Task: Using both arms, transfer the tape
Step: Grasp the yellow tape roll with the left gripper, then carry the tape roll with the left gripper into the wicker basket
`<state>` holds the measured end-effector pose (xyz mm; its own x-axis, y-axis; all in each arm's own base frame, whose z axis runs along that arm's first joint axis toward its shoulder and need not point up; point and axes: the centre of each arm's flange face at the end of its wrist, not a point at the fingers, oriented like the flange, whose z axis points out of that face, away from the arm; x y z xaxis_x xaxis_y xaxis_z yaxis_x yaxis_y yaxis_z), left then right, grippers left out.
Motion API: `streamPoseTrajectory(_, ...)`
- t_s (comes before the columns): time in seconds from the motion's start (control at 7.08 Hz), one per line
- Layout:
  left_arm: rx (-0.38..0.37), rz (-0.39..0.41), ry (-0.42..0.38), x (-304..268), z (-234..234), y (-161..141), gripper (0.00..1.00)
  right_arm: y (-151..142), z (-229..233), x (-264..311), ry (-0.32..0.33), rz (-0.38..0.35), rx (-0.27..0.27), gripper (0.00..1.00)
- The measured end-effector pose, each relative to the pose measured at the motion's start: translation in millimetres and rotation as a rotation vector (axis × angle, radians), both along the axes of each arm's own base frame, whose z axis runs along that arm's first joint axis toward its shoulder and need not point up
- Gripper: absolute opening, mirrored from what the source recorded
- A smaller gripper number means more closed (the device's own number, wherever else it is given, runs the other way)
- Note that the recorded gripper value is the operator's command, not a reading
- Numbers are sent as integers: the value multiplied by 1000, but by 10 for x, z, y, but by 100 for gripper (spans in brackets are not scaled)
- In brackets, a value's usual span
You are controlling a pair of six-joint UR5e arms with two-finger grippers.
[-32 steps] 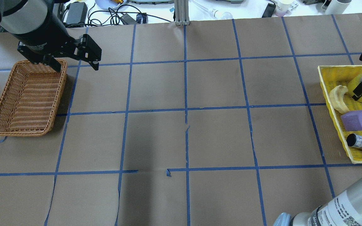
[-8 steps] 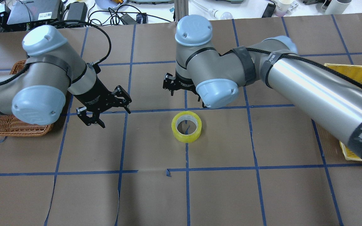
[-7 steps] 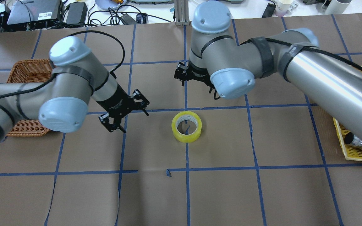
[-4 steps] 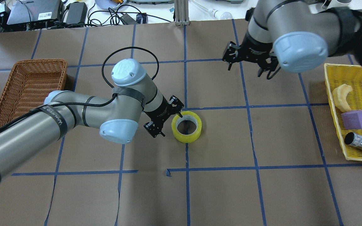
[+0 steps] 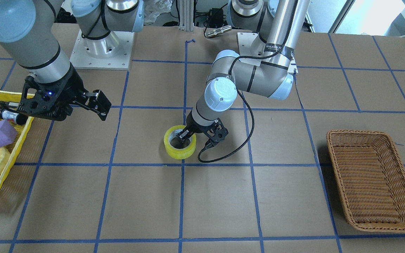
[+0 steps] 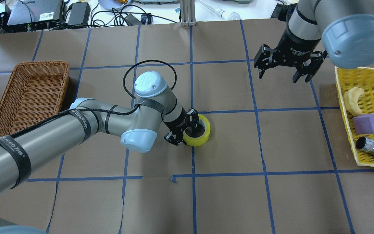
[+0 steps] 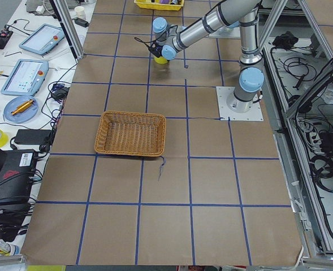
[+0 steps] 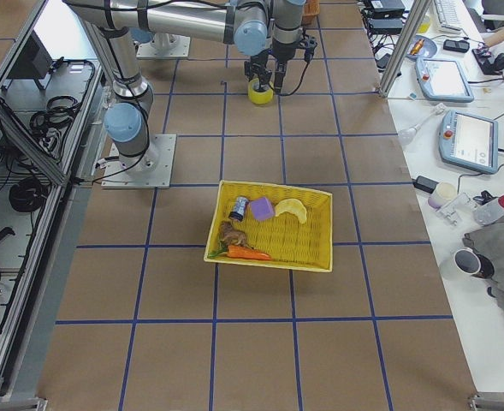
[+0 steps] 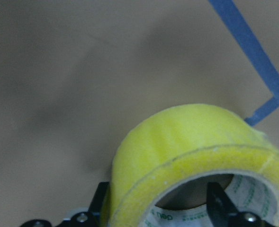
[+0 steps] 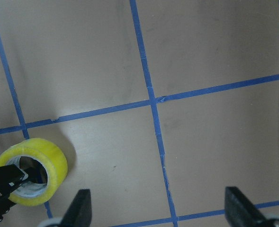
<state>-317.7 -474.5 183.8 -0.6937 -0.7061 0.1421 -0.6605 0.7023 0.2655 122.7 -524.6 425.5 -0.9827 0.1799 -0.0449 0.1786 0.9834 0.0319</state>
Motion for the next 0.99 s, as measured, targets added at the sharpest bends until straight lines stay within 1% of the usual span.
streamPoseTrajectory(0.14, -47, -81, -23, 59, 162, -142, 0, 9, -10, -20, 3, 3, 10, 100)
streamPoseTrajectory(0.28, -77, -208, -78, 282, 357, -346, 0, 12, -9, -45, 6, 5, 12, 100)
streamPoseTrajectory(0.42, -79, -341, -108, 691, 597, -594, 0, 21, -7, -38, -5, 9, 13, 100)
streamPoseTrajectory(0.57, -67, -453, -109, 1238, 874, -821, 0, 32, 11, -13, -28, 11, 10, 100)
streamPoseTrajectory(0.71, -68, -576, -121, 1925, 1155, -1020, 0, 35, 29, -14, -38, 17, 6, 100)
streamPoseTrajectory(0.85, -84, -733, -158, 2671, 1375, -1191, 0, 31, 27, -33, -37, 28, 5, 100)
streamPoseTrajectory(0.99, -102, -908, -193, 3394, 1523, -1321, 0, 26, 48, -45, -31, 34, 0, 100)
